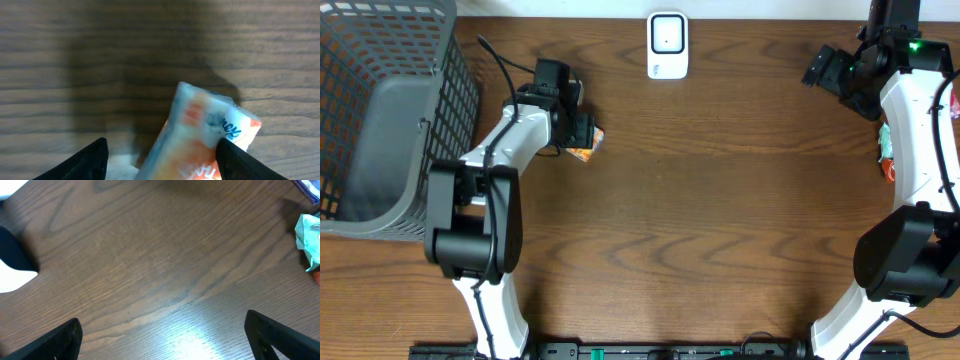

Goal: Scan the item barcode
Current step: 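Reach the left gripper to the orange Kleenex pack and grasp it, then raise the Kleenex pack toward the scanner with the left gripper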

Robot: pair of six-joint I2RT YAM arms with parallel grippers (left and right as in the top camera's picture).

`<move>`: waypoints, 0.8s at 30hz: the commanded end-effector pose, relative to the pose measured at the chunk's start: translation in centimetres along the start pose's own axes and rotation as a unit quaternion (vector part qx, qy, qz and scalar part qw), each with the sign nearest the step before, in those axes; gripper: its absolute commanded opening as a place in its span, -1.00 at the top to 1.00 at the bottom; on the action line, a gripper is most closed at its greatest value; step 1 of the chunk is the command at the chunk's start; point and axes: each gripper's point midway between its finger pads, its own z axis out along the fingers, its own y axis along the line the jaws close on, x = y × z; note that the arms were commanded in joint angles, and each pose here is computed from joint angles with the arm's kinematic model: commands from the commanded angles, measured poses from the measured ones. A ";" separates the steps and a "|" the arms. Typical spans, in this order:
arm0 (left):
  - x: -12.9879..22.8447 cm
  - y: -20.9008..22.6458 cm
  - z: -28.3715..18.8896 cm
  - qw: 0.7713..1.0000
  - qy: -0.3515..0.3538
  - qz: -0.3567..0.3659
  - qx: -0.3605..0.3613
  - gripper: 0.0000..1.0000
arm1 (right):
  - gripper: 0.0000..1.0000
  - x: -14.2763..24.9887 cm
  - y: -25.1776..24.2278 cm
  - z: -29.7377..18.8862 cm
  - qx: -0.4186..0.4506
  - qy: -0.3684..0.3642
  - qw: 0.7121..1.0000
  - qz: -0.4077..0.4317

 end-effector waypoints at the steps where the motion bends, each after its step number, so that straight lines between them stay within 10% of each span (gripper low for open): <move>1: 0.9 -0.7 0.8 0.999 0.018 -0.012 0.027 -0.38 | -0.99 -0.2 -0.4 -0.1 0.008 -0.004 1.000 -0.003; 7: 1.3 -0.6 0.5 0.999 0.029 -0.013 0.026 0.85 | -0.99 -0.2 -0.4 -0.1 0.008 -0.004 1.000 -0.003; 16: -0.1 -0.8 -4.3 1.000 -0.009 -0.006 0.008 0.85 | -0.98 -0.2 -0.4 -0.1 0.008 -0.004 1.000 -0.003; 24: -1.6 2.2 -8.6 0.973 -0.073 0.007 -0.219 0.85 | -0.98 -0.1 -0.4 -0.1 0.008 -0.004 1.000 -0.003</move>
